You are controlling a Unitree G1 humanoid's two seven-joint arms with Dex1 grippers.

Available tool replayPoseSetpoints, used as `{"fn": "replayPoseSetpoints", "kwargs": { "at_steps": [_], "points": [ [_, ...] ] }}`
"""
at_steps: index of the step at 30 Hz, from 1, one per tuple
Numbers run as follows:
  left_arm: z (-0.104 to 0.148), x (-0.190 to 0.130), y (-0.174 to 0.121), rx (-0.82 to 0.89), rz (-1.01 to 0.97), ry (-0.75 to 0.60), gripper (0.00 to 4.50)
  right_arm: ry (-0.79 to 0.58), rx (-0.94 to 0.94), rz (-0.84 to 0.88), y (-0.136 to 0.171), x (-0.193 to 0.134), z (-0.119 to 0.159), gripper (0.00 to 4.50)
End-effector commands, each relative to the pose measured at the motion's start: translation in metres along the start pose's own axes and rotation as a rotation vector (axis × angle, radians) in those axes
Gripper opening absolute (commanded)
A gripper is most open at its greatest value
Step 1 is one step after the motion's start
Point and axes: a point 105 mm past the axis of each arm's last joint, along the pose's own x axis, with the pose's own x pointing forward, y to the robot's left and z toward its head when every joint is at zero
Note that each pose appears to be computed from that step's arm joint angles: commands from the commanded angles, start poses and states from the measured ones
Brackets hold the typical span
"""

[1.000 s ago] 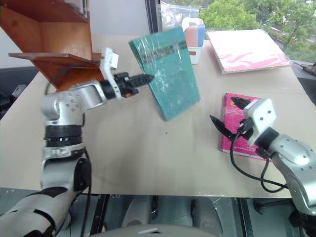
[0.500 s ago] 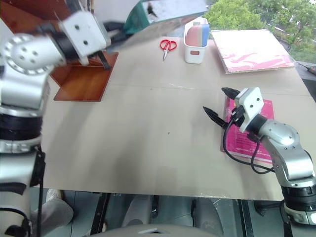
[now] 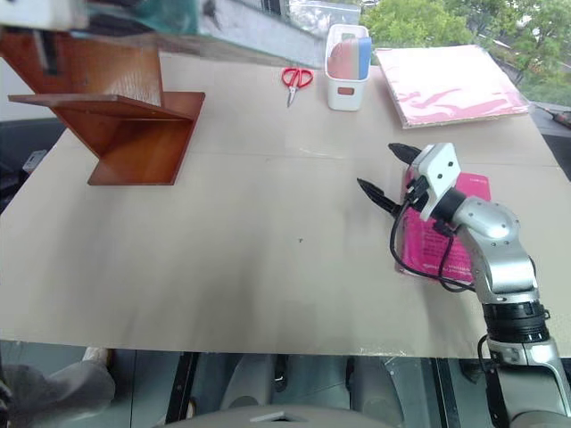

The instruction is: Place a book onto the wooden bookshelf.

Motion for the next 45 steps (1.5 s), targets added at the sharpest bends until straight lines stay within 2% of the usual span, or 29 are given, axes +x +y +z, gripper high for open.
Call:
{"fn": "replayPoseSetpoints", "kwargs": {
  "at_steps": [1,4,9,14,23,42,43,44,45],
  "points": [
    [-0.022,-0.026,0.007,0.049,0.013,0.155,0.60,-0.071,-0.055,0.034,0.001,0.008,0.017,4.50],
    [-0.046,-0.031,0.004,0.054,0.001,0.265,0.60,-0.134,-0.070,0.080,0.003,0.014,0.034,4.50],
    [-0.085,-0.027,-0.017,0.005,-0.058,0.391,0.60,-0.307,-0.029,0.215,0.020,0.024,0.077,4.50],
    [-0.113,-0.016,-0.043,-0.065,-0.089,0.450,0.60,-0.405,0.014,0.259,0.032,0.047,0.103,4.50],
    [-0.123,-0.002,-0.066,-0.103,-0.099,0.432,0.60,-0.391,0.055,0.257,0.046,0.074,0.099,4.50],
    [-0.144,0.000,-0.072,-0.210,-0.028,0.502,0.60,-0.488,0.064,0.329,0.051,0.074,0.115,4.50],
    [-0.145,-0.001,-0.070,-0.211,-0.012,0.506,1.18,-0.491,0.065,0.331,0.051,0.074,0.116,4.50],
    [-0.145,-0.001,-0.069,-0.211,-0.001,0.508,1.45,-0.492,0.066,0.333,0.051,0.074,0.116,4.50],
    [-0.145,-0.002,-0.068,-0.213,0.004,0.503,1.90,-0.493,0.066,0.335,0.051,0.074,0.117,4.50]
  ]
}}
